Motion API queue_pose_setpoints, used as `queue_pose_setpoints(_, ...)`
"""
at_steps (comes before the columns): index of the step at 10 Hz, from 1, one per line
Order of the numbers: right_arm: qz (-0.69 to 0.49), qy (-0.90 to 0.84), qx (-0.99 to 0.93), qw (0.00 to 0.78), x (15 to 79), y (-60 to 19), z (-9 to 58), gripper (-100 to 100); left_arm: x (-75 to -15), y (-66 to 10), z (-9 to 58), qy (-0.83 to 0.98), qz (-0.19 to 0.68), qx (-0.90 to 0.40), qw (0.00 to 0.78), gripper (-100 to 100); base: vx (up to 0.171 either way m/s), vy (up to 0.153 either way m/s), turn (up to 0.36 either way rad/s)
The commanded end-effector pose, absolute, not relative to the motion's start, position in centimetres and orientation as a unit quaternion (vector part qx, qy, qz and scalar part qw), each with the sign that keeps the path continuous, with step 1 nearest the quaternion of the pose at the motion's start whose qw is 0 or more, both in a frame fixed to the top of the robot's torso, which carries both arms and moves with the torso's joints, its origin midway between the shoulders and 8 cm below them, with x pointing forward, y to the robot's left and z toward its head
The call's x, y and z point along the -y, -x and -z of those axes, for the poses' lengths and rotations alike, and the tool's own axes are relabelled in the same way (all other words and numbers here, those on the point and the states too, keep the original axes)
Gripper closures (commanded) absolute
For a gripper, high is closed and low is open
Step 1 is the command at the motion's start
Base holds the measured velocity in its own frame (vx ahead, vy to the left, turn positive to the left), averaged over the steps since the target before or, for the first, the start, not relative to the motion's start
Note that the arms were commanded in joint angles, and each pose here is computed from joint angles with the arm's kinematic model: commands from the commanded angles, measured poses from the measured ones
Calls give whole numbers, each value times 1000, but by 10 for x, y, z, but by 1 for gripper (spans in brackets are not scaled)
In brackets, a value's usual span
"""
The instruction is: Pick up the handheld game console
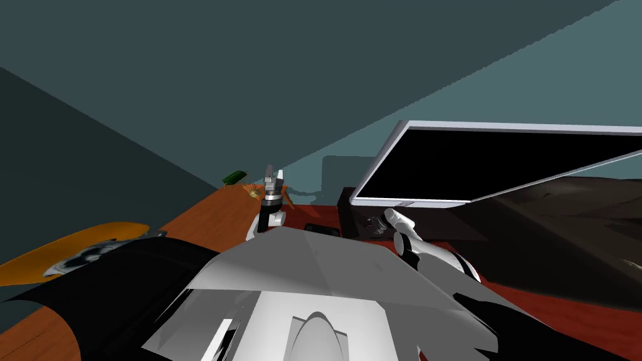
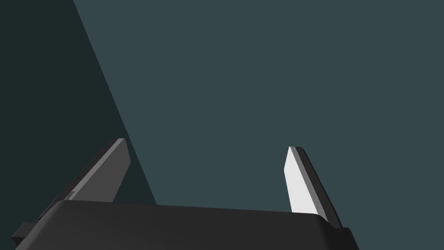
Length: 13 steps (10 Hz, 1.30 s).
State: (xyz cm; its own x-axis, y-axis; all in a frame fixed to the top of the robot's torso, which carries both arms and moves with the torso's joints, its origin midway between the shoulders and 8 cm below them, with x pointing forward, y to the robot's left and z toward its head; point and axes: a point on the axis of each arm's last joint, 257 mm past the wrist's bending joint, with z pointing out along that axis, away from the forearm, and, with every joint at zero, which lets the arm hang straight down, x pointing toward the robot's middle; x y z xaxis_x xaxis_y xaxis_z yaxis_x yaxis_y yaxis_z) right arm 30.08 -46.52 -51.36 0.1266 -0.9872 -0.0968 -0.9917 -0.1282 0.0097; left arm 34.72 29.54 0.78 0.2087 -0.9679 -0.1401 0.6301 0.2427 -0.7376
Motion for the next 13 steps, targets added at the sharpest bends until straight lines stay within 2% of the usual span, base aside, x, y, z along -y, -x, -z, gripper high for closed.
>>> queue_pose_setpoints(1,-40,749,-661,28,466,-300,517,-100,-295,-347,-8,276,550,-306,727,0,7,-2,-40)
queue_pose_setpoints(3,-50,703,-709,35,484,-262,528,-100,-295,-347,-8,276,550,-305,727,0,-103,-52,421)
queue_pose_setpoints(5,-51,701,-710,34,484,-258,530,-100,-295,-347,-8,276,550,-306,727,0,-42,-29,241)
queue_pose_setpoints(12,-54,600,-797,45,522,-188,540,-100,-295,-347,-8,276,550,-306,727,0,-86,-23,371)
queue_pose_setpoints(13,-60,597,-799,37,523,-174,543,-100,-295,-347,-8,276,550,-306,727,0,-16,-16,97)
